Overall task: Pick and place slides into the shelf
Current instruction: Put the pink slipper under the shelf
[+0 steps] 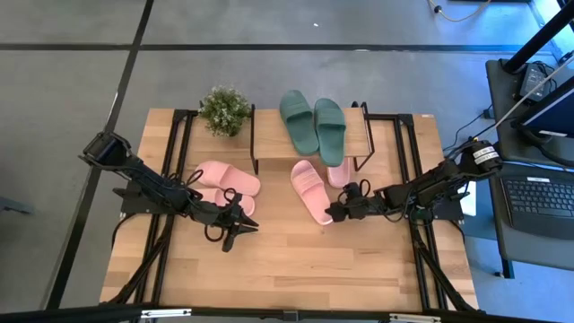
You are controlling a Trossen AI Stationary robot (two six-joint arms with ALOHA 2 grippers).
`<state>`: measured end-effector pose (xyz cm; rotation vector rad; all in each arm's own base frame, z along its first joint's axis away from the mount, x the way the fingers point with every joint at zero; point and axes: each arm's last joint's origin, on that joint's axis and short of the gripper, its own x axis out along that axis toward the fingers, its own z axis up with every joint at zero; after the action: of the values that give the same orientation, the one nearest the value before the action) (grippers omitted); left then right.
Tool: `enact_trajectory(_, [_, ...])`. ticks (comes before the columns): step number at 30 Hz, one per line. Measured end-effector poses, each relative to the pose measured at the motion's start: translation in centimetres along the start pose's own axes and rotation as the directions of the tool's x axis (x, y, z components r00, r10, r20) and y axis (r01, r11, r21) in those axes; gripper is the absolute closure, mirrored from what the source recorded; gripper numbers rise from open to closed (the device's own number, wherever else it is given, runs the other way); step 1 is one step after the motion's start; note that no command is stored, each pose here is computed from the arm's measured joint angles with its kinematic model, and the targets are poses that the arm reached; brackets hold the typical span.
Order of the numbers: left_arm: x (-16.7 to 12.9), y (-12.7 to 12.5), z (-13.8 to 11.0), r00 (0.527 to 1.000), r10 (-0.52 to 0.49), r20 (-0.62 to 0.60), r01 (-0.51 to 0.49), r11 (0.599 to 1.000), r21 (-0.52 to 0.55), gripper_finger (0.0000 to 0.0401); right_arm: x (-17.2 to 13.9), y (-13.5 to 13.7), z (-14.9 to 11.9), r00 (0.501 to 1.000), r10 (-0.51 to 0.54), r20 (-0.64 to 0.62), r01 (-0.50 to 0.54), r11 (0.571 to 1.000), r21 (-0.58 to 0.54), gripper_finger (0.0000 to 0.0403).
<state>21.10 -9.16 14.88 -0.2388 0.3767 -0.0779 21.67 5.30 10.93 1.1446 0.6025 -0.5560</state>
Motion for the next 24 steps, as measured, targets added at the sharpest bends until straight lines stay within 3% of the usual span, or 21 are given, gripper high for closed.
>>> enact_trajectory(10, [0.0, 0.0, 0.0, 1.000, 0.000, 0.000, 0.000, 1.000, -0.002, 0.0344, -1.3, 1.0, 0.5, 1.000, 0.006, -0.004, -0.007, 0.974, -0.227, 0.0128])
enact_trajectory(14, [0.0, 0.0, 0.0, 1.000, 0.000, 0.000, 0.000, 1.000, -0.009, 0.0344, -3.0, 1.8, 1.2, 0.998, -0.066, 0.006, 0.063, 0.920, -0.387, 0.0129])
enact_trajectory(16, [0.0, 0.0, 0.0, 1.000, 0.000, 0.000, 0.000, 1.000, -0.009, 0.0344, -4.2, 2.9, 1.4, 0.998, -0.070, -0.001, 0.058, 0.835, -0.547, 0.0129])
enact_trajectory(19, [0.0, 0.0, 0.0, 1.000, 0.000, 0.000, 0.000, 1.000, -0.008, 0.0344, -5.7, 4.2, 1.2, 0.993, -0.089, -0.071, 0.000, 0.625, -0.780, 0.0129])
enact_trajectory(22, [0.0, 0.0, 0.0, 1.000, 0.000, 0.001, 0.000, 1.000, -0.008, 0.0344, -6.6, 5.6, 0.6, 0.975, -0.061, -0.214, -0.161, 0.468, -0.869, 0.0129])
enact_trajectory(24, [0.0, 0.0, 0.0, 1.000, -0.001, 0.003, 0.001, 1.000, -0.009, 0.0344, -6.5, 5.8, 0.3, 0.956, -0.059, -0.288, -0.241, 0.406, -0.881, 0.0129])
